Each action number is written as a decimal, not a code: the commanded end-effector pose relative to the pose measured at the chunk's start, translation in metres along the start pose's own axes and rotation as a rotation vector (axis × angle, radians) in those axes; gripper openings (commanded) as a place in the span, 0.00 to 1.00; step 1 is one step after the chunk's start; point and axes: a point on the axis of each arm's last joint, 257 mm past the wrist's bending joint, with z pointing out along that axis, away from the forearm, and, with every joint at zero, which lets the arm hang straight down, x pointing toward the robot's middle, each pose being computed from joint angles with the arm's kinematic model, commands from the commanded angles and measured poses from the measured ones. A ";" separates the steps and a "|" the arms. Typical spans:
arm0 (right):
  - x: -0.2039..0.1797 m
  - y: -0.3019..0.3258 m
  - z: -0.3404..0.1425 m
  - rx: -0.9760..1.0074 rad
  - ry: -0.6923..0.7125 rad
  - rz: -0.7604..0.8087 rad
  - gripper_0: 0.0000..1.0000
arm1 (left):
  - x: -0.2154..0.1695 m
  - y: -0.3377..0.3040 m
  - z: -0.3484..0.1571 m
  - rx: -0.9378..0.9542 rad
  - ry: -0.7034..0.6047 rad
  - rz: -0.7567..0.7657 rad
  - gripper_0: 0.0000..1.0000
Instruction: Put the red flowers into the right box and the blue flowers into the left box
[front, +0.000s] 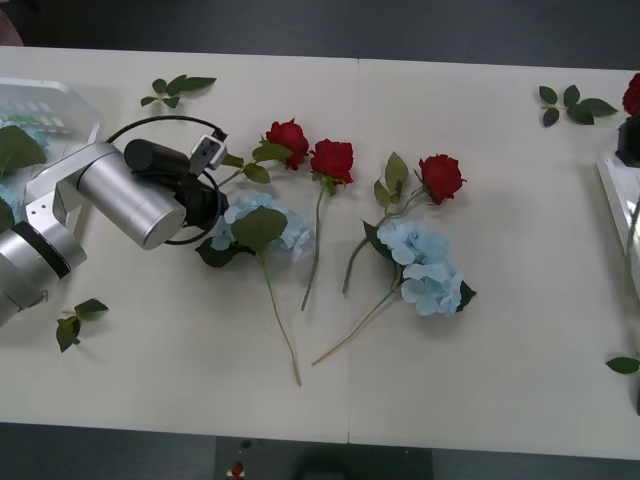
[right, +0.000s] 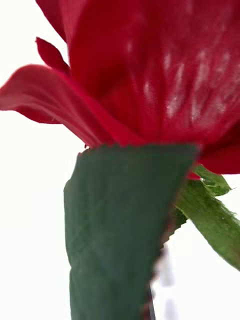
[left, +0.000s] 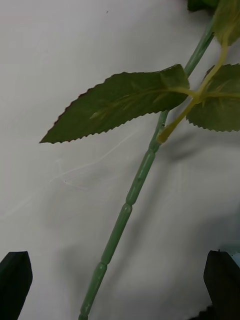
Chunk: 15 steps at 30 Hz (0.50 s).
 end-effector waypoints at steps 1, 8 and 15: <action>-0.014 -0.054 -0.018 0.013 -0.037 -0.017 0.00 | -0.015 -0.001 0.002 0.000 -0.023 -0.005 1.00; -0.013 -0.133 -0.020 0.004 -0.035 -0.070 0.00 | -0.011 -0.006 0.005 0.004 -0.012 -0.006 0.88; -0.010 -0.168 -0.001 0.034 -0.058 -0.117 0.00 | -0.004 -0.008 0.008 0.007 0.002 -0.010 0.71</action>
